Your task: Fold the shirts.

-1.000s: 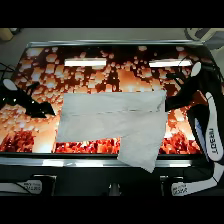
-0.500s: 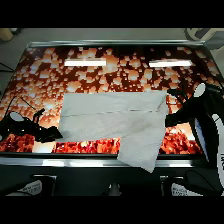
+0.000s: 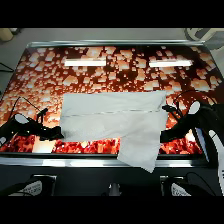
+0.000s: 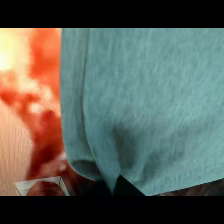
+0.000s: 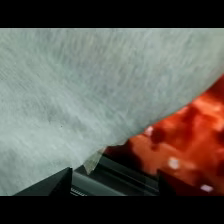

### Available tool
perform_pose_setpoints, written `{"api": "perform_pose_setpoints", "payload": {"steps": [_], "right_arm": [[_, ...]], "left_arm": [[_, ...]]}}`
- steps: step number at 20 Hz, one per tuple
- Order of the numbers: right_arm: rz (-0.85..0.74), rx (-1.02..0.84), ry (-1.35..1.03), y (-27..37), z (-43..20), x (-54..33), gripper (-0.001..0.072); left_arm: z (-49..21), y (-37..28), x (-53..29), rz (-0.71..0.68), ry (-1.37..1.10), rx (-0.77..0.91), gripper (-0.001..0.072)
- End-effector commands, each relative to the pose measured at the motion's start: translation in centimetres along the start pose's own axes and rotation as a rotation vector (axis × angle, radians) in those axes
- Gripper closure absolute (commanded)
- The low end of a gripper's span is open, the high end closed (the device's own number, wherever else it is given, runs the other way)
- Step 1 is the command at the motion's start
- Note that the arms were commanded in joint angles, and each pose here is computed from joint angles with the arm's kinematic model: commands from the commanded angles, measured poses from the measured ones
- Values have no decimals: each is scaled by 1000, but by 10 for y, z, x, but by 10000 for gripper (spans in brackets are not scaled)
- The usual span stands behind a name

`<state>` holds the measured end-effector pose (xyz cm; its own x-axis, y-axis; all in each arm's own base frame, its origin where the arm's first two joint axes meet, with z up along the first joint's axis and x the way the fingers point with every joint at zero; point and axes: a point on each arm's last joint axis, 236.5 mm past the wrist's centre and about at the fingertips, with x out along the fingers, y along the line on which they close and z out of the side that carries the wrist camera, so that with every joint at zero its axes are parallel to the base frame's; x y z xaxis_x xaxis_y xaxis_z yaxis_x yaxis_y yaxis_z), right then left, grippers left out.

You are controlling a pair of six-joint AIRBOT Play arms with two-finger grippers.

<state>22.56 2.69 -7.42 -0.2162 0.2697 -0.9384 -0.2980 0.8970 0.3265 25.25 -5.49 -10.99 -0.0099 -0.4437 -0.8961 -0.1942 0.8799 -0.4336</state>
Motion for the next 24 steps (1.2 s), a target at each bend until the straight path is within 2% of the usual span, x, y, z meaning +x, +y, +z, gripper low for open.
{"api": "perform_pose_setpoints", "payload": {"steps": [1, 4, 7, 10, 11, 12, 15, 18, 22, 24], "right_arm": [[58, 55, -10, 14, -15, 32, 153], [75, 69, 2, 18, -22, 42, 168], [140, 119, -56, 32, -12, 52, 232], [126, 145, -76, 28, -10, 59, 408], [121, 146, -85, 26, -8, 59, 617], [117, 138, -92, 26, -6, 57, 695], [90, 0, -159, 27, 12, 24, 695], [-6, -106, -333, 26, 57, -57, 696], [-166, -60, -674, -6, 152, -154, 697], [-153, -35, -773, -17, 194, -172, 697]], "left_arm": [[-3, -4, -2, -9, 8, 5, 679], [-3, -4, -2, -10, 7, 6, 679], [-3, -4, -3, -11, 6, 6, 679], [-3, -4, -2, -10, 6, 6, 679], [-3, -4, -2, -10, 6, 6, 679], [-3, -4, -3, -9, 4, 10, 679], [11, -12, -18, -8, -54, 77, 680], [50, -42, -75, -16, -219, 164, 680], [111, -64, -129, -21, -402, 127, 681], [138, -65, -133, -27, -412, 102, 680]]}}
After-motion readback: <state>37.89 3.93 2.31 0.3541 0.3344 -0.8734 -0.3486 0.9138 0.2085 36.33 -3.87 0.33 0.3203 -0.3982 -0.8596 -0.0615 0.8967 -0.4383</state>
